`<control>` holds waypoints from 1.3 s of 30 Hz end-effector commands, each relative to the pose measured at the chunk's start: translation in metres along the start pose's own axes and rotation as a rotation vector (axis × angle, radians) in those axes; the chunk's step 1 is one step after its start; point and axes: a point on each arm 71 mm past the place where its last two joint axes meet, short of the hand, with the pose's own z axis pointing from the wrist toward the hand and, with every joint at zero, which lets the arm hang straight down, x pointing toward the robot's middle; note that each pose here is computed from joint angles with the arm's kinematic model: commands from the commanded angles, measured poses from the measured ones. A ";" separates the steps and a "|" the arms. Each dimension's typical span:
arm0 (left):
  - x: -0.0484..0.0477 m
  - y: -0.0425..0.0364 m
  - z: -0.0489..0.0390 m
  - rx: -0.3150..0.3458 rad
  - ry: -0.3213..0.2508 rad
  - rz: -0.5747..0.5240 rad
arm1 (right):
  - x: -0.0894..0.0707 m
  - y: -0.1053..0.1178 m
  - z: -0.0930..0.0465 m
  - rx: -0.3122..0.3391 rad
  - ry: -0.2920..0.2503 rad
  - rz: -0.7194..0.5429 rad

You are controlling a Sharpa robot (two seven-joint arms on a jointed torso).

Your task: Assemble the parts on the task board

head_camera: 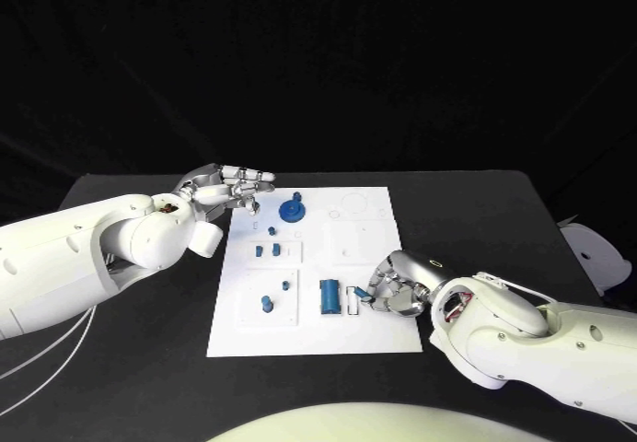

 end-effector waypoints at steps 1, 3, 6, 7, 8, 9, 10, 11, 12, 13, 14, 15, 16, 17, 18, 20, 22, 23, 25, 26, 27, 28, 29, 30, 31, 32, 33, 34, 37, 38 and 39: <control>0.0033 -0.0011 0.0005 0.005 0.022 -0.004 | 0.005 0.000 0.002 0.030 0.033 0.060; 0.0035 -0.0011 0.0005 0.005 0.023 -0.004 | 0.007 0.000 0.004 0.033 0.043 0.063; 0.0035 -0.0011 0.0005 0.005 0.023 -0.004 | 0.009 0.001 0.006 0.036 0.056 0.067; 0.0035 -0.0011 0.0004 0.004 0.023 -0.004 | 0.010 0.002 0.007 0.037 0.059 0.068; 0.0035 -0.0011 0.0005 0.004 0.023 -0.004 | 0.011 0.002 0.008 0.037 0.064 0.069; 0.0036 -0.0011 0.0005 0.004 0.024 -0.004 | 0.011 0.003 0.008 0.038 0.068 0.070; 0.0036 -0.0011 0.0004 0.004 0.024 -0.004 | 0.012 0.003 0.009 0.038 0.073 0.069; 0.0036 -0.0011 0.0004 0.004 0.024 -0.004 | 0.013 0.003 0.010 0.039 0.077 0.069; 0.0037 -0.0011 0.0003 0.003 0.024 -0.004 | 0.013 0.003 0.011 0.041 0.080 0.069; 0.0037 -0.0011 0.0003 0.003 0.025 -0.004 | 0.014 0.003 0.011 0.043 0.083 0.069; 0.0037 -0.0010 0.0003 0.003 0.025 -0.004 | 0.014 0.003 0.012 0.044 0.085 0.069; 0.0037 -0.0010 0.0002 0.003 0.025 -0.004 | 0.015 0.003 0.012 0.045 0.087 0.068; 0.0037 -0.0010 0.0002 0.003 0.025 -0.004 | 0.015 0.003 0.013 0.046 0.089 0.068; 0.0036 -0.0010 0.0002 0.002 0.025 -0.004 | 0.015 0.003 0.013 0.046 0.090 0.068; 0.0036 -0.0010 0.0002 0.002 0.025 -0.004 | 0.016 0.003 0.013 0.047 0.092 0.068; 0.0038 -0.0010 0.0002 0.001 0.026 -0.004 | 0.016 0.003 0.014 0.046 0.095 0.067; 0.0039 -0.0009 0.0002 0.000 0.028 -0.004 | 0.017 0.004 0.015 0.045 0.098 0.067; 0.0040 -0.0009 0.0002 0.000 0.028 -0.005 | 0.018 0.005 0.015 0.044 0.099 0.066; 0.0042 -0.0008 0.0003 0.000 0.029 -0.005 | 0.018 0.005 0.015 0.043 0.100 0.066; 0.0042 -0.0008 0.0003 0.000 0.029 -0.005 | 0.018 0.005 0.015 0.043 0.101 0.066; 0.0042 -0.0008 0.0003 -0.001 0.030 -0.005 | 0.018 0.005 0.015 0.043 0.102 0.065; 0.0042 -0.0008 0.0003 -0.001 0.030 -0.005 | 0.018 0.005 0.015 0.042 0.102 0.065; 0.0042 -0.0008 0.0003 -0.001 0.030 -0.005 | 0.018 0.006 0.015 0.042 0.103 0.065; 0.0041 -0.0008 0.0002 -0.001 0.030 -0.005 | 0.019 0.006 0.015 0.042 0.103 0.065; 0.0040 -0.0008 0.0002 -0.001 0.030 -0.005 | 0.019 0.006 0.016 0.041 0.103 0.064; 0.0040 -0.0008 0.0002 -0.002 0.030 -0.005 | 0.019 0.006 0.016 0.040 0.103 0.063; 0.0040 -0.0007 0.0001 -0.002 0.030 -0.005 | 0.019 0.006 0.016 0.040 0.103 0.063; 0.0040 -0.0007 0.0001 -0.002 0.030 -0.005 | 0.019 0.006 0.016 0.039 0.103 0.062; 0.0040 -0.0007 0.0001 -0.002 0.030 -0.005 | 0.018 0.006 0.016 0.038 0.097 0.061; 0.0040 -0.0007 0.0000 -0.002 0.030 -0.005 | 0.018 0.006 0.016 0.037 0.096 0.060; 0.0040 -0.0007 0.0000 -0.002 0.030 -0.005 | 0.018 0.006 0.016 0.037 0.094 0.060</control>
